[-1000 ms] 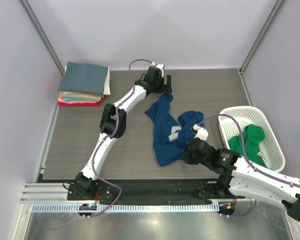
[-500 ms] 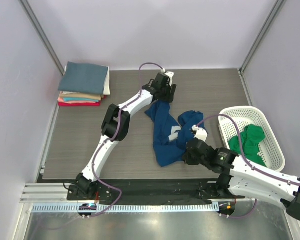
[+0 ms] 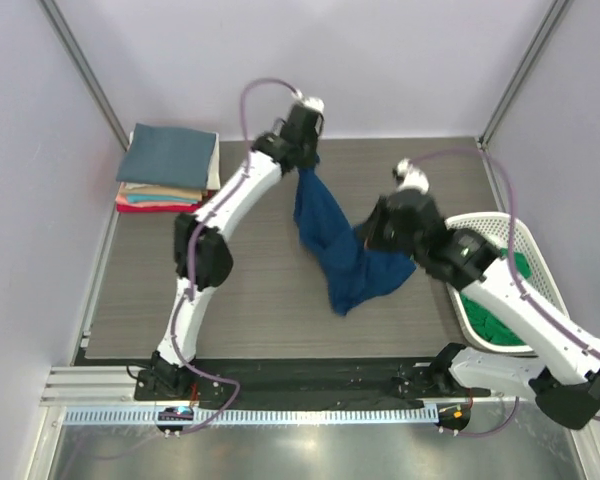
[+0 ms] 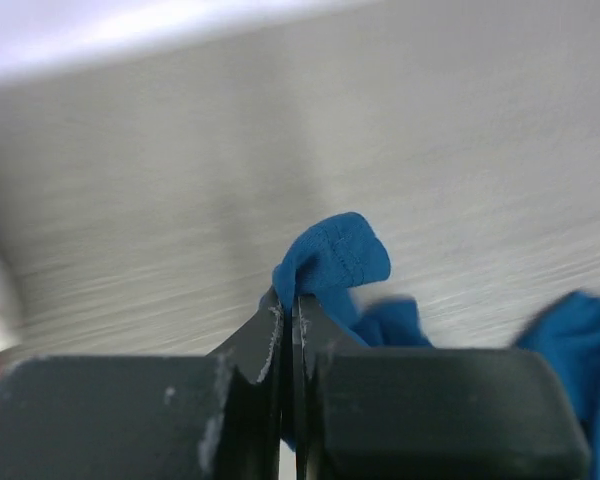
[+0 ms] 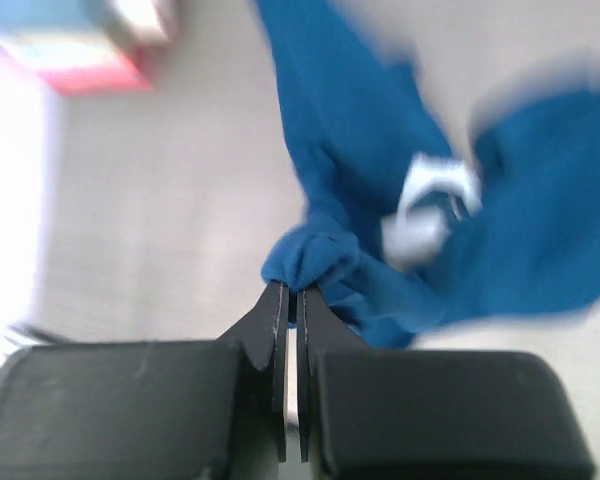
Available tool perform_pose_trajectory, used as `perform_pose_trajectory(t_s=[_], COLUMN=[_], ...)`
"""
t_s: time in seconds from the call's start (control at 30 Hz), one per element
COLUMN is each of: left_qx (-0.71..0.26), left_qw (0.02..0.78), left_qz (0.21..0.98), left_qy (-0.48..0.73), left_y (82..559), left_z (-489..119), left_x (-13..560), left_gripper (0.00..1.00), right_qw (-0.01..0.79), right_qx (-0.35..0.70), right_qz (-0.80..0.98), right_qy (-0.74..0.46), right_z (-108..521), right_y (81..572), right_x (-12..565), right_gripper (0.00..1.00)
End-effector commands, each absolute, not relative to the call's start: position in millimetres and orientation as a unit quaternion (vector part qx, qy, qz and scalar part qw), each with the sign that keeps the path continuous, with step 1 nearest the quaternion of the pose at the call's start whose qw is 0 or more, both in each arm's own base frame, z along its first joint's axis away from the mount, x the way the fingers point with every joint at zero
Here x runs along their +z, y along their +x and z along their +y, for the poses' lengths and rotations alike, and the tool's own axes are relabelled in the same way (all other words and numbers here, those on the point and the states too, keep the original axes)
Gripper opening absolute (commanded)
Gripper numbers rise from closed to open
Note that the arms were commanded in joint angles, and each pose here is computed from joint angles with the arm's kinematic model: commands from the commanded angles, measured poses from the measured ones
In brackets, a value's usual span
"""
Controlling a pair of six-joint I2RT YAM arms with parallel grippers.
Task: Fold and stack the t-shirts
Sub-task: Flatten the tshirt out
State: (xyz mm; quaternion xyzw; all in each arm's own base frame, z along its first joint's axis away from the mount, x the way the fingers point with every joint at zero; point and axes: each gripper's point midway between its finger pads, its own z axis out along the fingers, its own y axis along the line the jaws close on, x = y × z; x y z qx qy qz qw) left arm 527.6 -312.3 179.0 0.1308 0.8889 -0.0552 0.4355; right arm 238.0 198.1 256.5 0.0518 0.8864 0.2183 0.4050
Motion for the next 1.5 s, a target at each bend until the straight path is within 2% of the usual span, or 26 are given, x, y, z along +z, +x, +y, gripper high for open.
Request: perform_pose_trajectory(t_s=[0.0,0.03,0.1,0.13,0.33,0.47,0.6,0.8,0.9,0.93,1.0,1.1,1.2,1.23,1.27,1.3,1.33,1.37,1.4,1.43,1.47], left_qx=[-0.056,-0.047,-0.035,-0.023,0.001,-0.045,-0.079,-0.123,-0.103,-0.092,-0.082,-0.036,0.005,0.009,0.007,0.003,0.005,0.006,0.025,0.027,0.036], left_qw=[0.586,0.583,0.597,0.604,0.636,0.685,0.724,0.778,0.778,0.763,0.754,0.700,0.616,0.589,0.558,0.509,0.457,0.421,0.351,0.339,0.331], left_qz=[0.808,0.811,0.802,0.797,0.770,0.722,0.680,0.614,0.618,0.638,0.649,0.711,0.787,0.807,0.828,0.858,0.884,0.900,0.928,0.932,0.934], left_qy=[0.019,0.018,0.006,-0.001,-0.045,-0.082,-0.088,-0.052,-0.052,-0.045,-0.051,-0.057,-0.044,-0.046,-0.056,-0.073,-0.100,-0.115,-0.121,-0.127,-0.127], left_y=[476,463,440,417,328,254,206,165,170,185,196,244,301,318,336,363,383,395,405,409,409], left_z=[-206,-192,-164,-145,-79,-42,-21,-16,-13,-20,-22,-37,-65,-67,-69,-74,-58,-52,-48,-44,-43], left_x=[405,413,439,457,505,540,561,595,599,591,589,552,480,455,429,388,347,323,278,273,264], left_gripper=[0.00,0.00,0.00,0.00,0.00,0.00,0.00,0.00,0.00,0.00,0.00,0.00,0.00,0.00,0.00,0.01,0.09,0.40,0.53,0.62,0.69], right_qw=[0.513,0.544,0.571,0.597,0.668,0.700,0.718,0.748,0.750,0.754,0.743,0.711,0.659,0.621,0.595,0.571,0.521,0.495,0.471,0.458,0.417], right_qx=[0.209,0.216,0.181,0.184,0.200,0.237,0.275,0.285,0.255,0.235,0.187,0.034,-0.057,-0.061,-0.021,-0.032,-0.030,-0.015,0.007,0.002,-0.011], right_qz=[0.832,0.810,0.799,0.778,0.711,0.671,0.639,0.599,0.609,0.612,0.642,0.701,0.748,0.780,0.802,0.817,0.849,0.865,0.878,0.885,0.905], right_qy=[0.028,0.038,0.053,0.067,0.090,0.056,0.026,0.027,0.044,0.044,0.044,0.045,0.047,0.041,0.040,0.079,0.081,0.083,0.081,0.082,0.078], right_z=[186,176,162,147,105,86,76,53,54,53,65,76,71,78,87,56,58,57,62,62,65], right_y=[270,270,282,275,242,203,169,142,161,167,199,267,331,370,398,427,473,494,510,511,523], right_x=[363,409,438,474,556,584,600,628,631,631,616,569,516,476,446,419,363,338,319,327,291], right_gripper=[0.01,0.01,0.01,0.01,0.01,0.01,0.01,0.01,0.01,0.01,0.01,0.01,0.01,0.01,0.01,0.01,0.10,0.70,0.89,0.98,0.99])
